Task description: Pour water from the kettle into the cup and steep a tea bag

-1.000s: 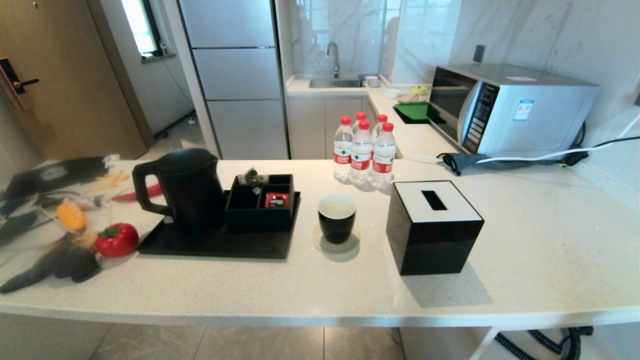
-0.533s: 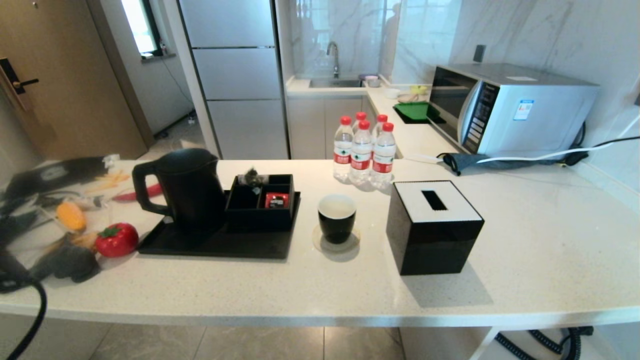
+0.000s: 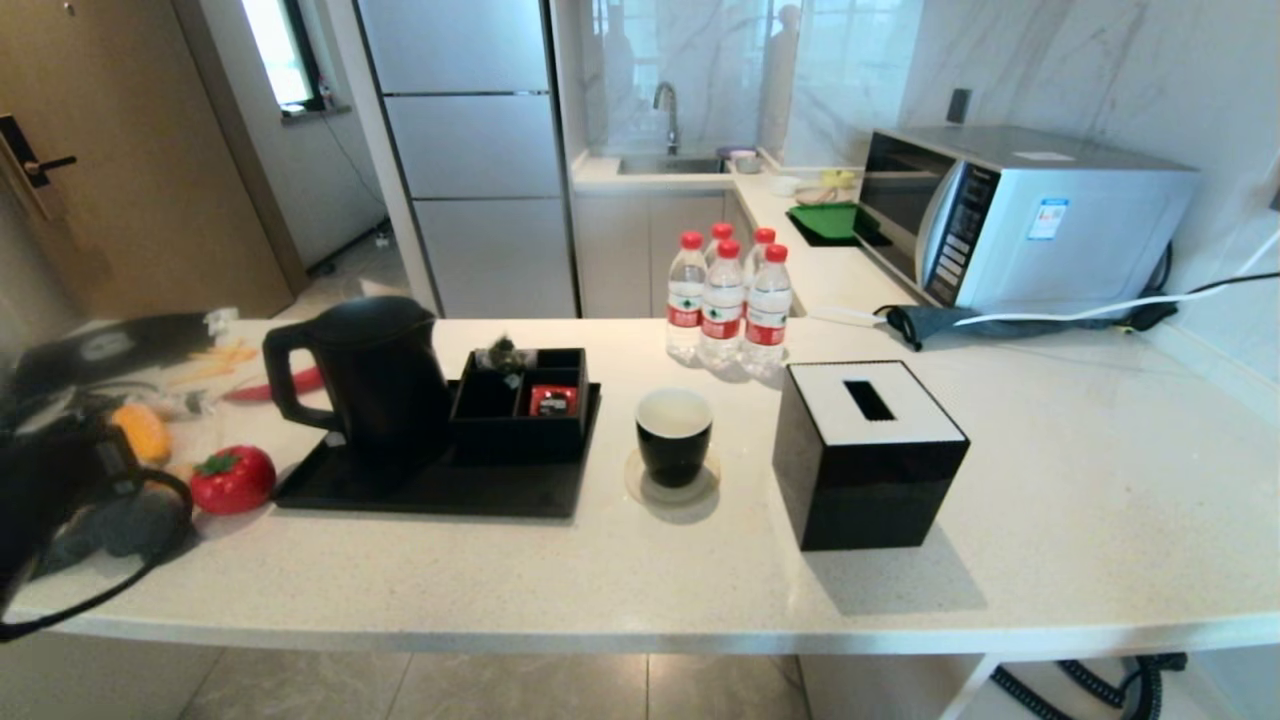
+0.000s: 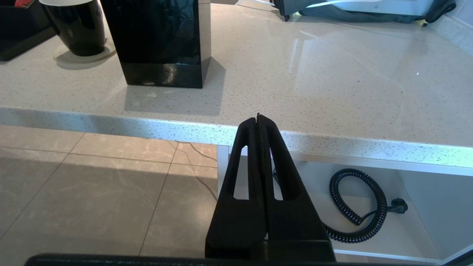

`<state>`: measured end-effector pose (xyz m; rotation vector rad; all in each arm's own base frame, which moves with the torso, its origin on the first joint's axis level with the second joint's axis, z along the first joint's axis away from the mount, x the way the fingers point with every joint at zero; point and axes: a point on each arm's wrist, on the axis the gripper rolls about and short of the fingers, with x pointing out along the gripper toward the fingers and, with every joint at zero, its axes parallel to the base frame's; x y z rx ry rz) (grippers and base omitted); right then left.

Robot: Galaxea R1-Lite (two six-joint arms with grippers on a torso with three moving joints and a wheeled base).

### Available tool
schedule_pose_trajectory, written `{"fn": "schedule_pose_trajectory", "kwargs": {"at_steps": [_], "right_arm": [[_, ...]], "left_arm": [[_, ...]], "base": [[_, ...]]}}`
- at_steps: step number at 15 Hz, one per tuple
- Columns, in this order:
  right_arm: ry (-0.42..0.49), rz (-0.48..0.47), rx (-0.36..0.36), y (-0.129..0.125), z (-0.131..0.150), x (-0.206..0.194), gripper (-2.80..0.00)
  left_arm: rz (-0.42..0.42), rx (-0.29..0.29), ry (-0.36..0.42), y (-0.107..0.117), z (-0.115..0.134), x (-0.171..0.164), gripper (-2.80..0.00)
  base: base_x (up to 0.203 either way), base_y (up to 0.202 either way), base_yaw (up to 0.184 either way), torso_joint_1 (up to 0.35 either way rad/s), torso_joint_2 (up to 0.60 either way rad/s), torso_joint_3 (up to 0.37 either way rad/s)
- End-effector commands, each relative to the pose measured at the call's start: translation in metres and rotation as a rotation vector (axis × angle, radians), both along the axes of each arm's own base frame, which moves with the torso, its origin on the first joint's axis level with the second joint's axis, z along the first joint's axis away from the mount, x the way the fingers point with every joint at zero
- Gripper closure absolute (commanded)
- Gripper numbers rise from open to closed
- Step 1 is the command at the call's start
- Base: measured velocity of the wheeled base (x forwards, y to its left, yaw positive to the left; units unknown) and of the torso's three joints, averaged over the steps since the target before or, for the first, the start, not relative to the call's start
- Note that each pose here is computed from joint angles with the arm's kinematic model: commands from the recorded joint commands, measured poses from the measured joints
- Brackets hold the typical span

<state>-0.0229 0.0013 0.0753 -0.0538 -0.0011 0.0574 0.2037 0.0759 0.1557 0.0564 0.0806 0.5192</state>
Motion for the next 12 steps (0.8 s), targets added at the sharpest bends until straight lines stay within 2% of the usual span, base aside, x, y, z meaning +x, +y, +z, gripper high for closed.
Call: {"fn": "schedule_pose_trajectory", "kwargs": {"at_steps": [1, 3, 5, 6, 9, 12], "right_arm": [[0.001, 0.001, -0.001, 0.0, 0.0, 0.0, 0.0], [0.001, 0.001, -0.001, 0.0, 0.0, 0.0, 0.0], [0.001, 0.001, -0.001, 0.0, 0.0, 0.0, 0.0], [0.001, 0.001, 0.0, 0.0, 0.0, 0.0, 0.0], [0.001, 0.001, 0.0, 0.0, 0.0, 0.0, 0.0], [0.001, 0.001, 0.0, 0.0, 0.0, 0.0, 0.0]], "left_arm": [[0.027, 0.007, 0.057, 0.015, -0.027, 0.021, -2.8], [0.021, 0.048, 0.023, 0.022, -0.037, 0.035, -2.8], [-0.046, 0.082, -0.01, 0.026, -0.046, 0.046, -2.8], [-0.097, 0.088, -0.018, 0.026, -0.047, 0.049, -2.8], [-0.179, 0.068, 0.019, 0.027, -0.061, 0.059, -2.8], [-0.2, 0.077, -0.01, 0.038, -0.066, 0.084, -2.8]], "base": [[0.0, 0.0, 0.0, 0.0, 0.0, 0.0], [0.0, 0.0, 0.0, 0.0, 0.0, 0.0], [0.0, 0.0, 0.0, 0.0, 0.0, 0.0], [0.0, 0.0, 0.0, 0.0, 0.0, 0.0], [0.0, 0.0, 0.0, 0.0, 0.0, 0.0], [0.0, 0.0, 0.0, 0.0, 0.0, 0.0]]}}
